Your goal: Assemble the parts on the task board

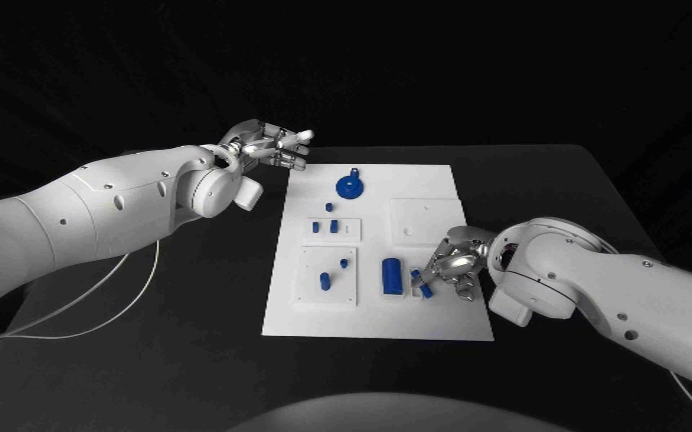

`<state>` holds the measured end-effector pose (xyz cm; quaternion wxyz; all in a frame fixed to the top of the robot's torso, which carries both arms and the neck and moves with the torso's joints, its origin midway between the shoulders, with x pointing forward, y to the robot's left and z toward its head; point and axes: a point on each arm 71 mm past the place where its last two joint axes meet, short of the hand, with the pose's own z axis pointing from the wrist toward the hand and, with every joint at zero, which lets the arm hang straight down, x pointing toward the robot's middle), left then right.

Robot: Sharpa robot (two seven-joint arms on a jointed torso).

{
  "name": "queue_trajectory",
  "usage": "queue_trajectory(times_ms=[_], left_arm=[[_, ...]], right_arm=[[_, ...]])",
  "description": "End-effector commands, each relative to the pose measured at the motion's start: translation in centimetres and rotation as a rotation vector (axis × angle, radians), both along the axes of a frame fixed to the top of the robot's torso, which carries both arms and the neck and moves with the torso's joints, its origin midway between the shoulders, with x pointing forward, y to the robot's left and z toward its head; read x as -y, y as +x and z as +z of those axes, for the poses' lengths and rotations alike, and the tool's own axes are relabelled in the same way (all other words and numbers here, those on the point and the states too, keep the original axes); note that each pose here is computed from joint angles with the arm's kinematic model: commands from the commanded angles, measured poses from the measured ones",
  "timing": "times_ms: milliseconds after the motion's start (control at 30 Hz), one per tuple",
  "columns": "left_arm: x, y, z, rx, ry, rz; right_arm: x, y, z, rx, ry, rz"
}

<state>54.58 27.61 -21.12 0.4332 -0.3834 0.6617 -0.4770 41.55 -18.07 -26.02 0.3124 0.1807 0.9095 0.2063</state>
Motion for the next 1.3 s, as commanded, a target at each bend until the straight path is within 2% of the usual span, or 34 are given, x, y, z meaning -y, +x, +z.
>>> queue_trajectory(times_ms=[33,1300], left_arm=[[0.23,-0.05,-0.02,0.0,-0.005,-0.014],[0.08,-0.07,-0.07,-0.005,0.001,-0.014]], right_arm=[[0.18,-0.1,-0.3,-0.016,-0.031,-0.02],[-0.06,-0.56,-0.07,-0.03,-0.012,0.007]])
